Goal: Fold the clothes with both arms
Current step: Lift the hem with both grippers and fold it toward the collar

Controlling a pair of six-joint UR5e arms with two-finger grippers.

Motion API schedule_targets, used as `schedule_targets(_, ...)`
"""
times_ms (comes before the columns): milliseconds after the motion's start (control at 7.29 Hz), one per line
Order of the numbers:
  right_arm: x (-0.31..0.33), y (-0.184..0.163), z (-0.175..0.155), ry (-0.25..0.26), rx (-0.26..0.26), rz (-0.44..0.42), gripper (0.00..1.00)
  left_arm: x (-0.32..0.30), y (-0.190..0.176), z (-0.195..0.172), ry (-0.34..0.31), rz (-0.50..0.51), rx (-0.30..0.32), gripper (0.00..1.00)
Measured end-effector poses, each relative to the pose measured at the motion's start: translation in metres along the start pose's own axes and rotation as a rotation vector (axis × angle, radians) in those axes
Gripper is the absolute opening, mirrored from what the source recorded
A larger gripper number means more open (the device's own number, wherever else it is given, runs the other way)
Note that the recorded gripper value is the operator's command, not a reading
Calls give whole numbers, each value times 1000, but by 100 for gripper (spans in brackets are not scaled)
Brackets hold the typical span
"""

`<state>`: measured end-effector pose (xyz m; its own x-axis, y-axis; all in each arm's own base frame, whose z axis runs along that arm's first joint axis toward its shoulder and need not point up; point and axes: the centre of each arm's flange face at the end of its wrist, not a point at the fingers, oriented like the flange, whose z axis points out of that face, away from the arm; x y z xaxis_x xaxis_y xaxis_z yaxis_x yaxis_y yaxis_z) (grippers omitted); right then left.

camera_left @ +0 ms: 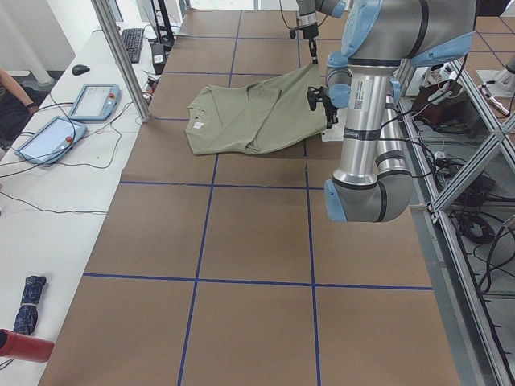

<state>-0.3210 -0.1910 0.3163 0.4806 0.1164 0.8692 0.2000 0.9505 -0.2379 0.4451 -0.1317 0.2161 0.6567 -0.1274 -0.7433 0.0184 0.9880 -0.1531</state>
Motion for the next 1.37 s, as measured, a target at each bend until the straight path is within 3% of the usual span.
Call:
schedule_targets(274,-1,11,-12,-13,-32,-8,0,-8,15,-23,-18,41,-21,0)
schedule_targets(548,0,-4,-21,-27,7,2,0,-6,6,-25,-23,56,-5,0)
schedule_targets(1371,-4,-127,-71,-135,290,41,0,-18,-154,-98,15,93,220,0)
